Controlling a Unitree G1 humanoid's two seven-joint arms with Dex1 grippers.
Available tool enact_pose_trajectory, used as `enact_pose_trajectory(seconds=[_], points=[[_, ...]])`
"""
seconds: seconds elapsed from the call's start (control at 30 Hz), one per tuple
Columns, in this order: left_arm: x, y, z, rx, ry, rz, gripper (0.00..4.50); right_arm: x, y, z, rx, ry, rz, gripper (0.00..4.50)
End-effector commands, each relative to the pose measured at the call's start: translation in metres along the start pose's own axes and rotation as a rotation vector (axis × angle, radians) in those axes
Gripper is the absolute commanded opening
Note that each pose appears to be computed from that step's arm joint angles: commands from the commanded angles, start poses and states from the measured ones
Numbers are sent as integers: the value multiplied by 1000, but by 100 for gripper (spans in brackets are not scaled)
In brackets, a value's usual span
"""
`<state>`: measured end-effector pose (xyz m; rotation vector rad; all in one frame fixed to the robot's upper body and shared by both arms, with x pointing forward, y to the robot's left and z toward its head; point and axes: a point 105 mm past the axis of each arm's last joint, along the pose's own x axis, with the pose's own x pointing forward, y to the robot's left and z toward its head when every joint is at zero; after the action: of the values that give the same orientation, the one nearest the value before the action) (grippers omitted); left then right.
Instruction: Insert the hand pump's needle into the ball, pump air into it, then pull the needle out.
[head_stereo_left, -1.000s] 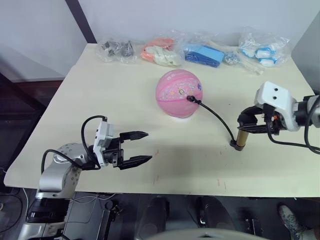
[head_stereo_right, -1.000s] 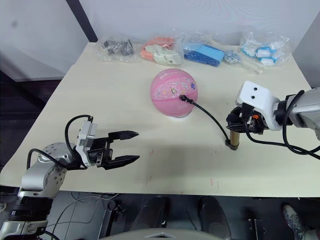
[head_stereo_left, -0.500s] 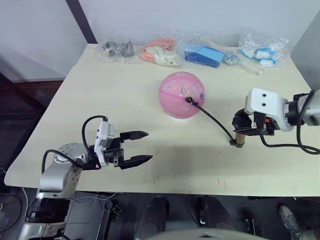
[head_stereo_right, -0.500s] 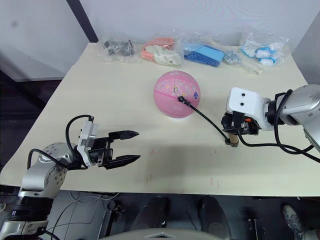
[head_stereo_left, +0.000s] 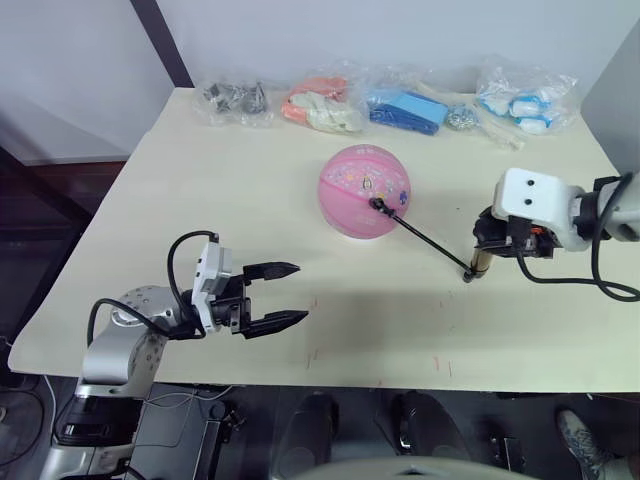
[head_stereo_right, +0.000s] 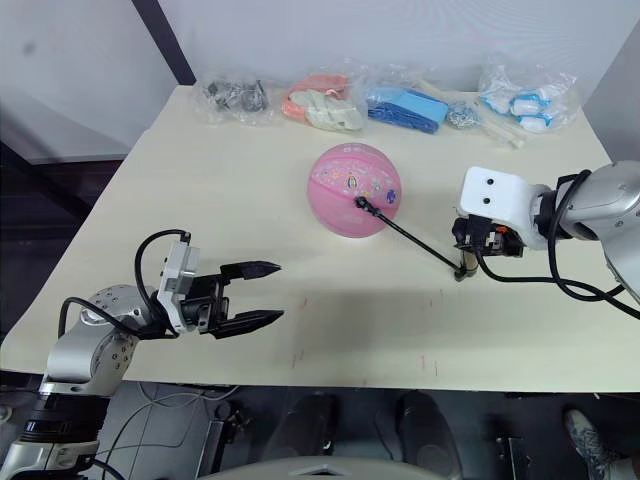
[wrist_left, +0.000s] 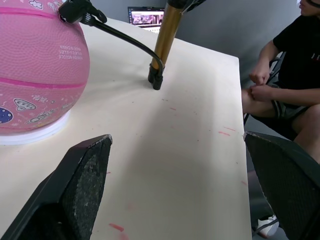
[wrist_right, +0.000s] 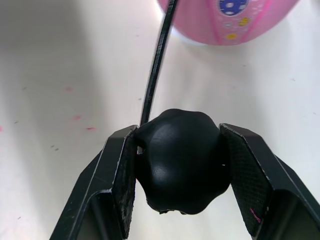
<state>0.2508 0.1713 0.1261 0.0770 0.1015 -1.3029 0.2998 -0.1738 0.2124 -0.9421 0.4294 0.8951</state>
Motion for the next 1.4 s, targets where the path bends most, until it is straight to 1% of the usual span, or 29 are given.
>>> enact_pose_trajectory(seconds=[0.03,0.2,0.3,0.43,0.6,0.83,1.0,1.07,1.1,1.13,1.17,1.2,1.3,1.4], points=[[3,-2,10,41,-18,-17,450,-12,-24,-7,-5,47,-157,206],[4,-2,11,44,-22,-15,450,-14,-29,-8,-37,72,-198,206],[4,-2,11,43,-23,-15,450,-13,-29,-6,-39,66,-202,206],[5,-2,11,43,-24,-15,450,-4,-11,0,-6,26,-142,206],[6,-1,11,44,-24,-13,450,10,15,1,17,28,-68,206],[5,-1,10,42,-22,-9,450,24,27,10,39,37,-57,206],[5,0,10,44,-24,-5,450,32,30,25,62,-16,-29,206],[5,0,10,44,-25,-4,450,33,32,28,75,-27,-14,311],[5,0,10,44,-25,-4,450,33,31,29,82,-33,-12,340],[5,0,10,44,-25,-3,450,32,31,31,85,-41,-11,390],[5,0,10,43,-26,-1,450,32,30,32,88,-51,-13,404],[5,0,9,43,-26,0,450,31,29,33,90,-58,-15,437],[5,1,10,43,-27,2,450,28,27,37,104,-90,-14,437],[5,2,11,42,-34,8,450,21,25,45,134,-174,-6,437]])
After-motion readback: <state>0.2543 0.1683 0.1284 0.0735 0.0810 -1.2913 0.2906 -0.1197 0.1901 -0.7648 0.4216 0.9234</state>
